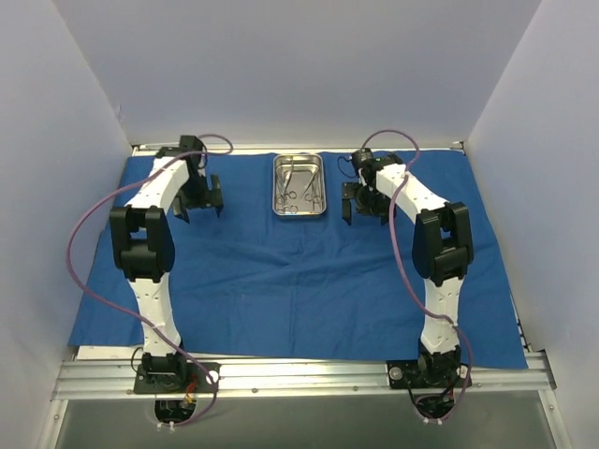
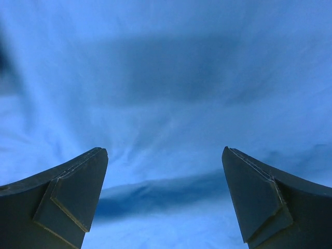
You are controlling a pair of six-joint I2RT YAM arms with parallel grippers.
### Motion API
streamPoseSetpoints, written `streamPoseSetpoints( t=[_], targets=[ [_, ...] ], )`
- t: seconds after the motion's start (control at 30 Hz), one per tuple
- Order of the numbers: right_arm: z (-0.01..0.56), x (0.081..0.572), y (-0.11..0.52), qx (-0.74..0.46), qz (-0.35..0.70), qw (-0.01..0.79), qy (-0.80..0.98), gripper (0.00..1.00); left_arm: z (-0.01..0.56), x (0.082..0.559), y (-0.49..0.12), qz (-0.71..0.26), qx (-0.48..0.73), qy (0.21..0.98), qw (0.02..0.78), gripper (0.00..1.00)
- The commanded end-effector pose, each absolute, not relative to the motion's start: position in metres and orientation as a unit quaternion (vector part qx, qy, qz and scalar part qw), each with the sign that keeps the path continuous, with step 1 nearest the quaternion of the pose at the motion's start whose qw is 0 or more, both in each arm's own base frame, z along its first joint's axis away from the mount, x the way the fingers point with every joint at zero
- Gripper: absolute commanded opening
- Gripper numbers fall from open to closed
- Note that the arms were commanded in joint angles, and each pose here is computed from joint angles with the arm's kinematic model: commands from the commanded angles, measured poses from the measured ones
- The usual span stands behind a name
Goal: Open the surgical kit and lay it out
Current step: Smooth out the surgical kit at the center of the board.
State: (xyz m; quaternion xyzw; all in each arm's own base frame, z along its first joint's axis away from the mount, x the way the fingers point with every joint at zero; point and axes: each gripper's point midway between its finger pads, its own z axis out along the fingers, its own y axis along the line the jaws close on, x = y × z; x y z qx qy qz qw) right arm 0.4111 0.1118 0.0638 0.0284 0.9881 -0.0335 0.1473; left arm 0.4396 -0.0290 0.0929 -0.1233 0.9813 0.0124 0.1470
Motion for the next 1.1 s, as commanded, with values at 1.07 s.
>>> streamPoseSetpoints(
  t=[1.07],
  targets=[
    [0.045, 0.531, 0.057, 0.086, -0.084, 0.213, 0.970, 1.00, 0.019, 0.483, -0.023, 0.006, -0.152, 0.984, 0.097, 0.91]
  ],
)
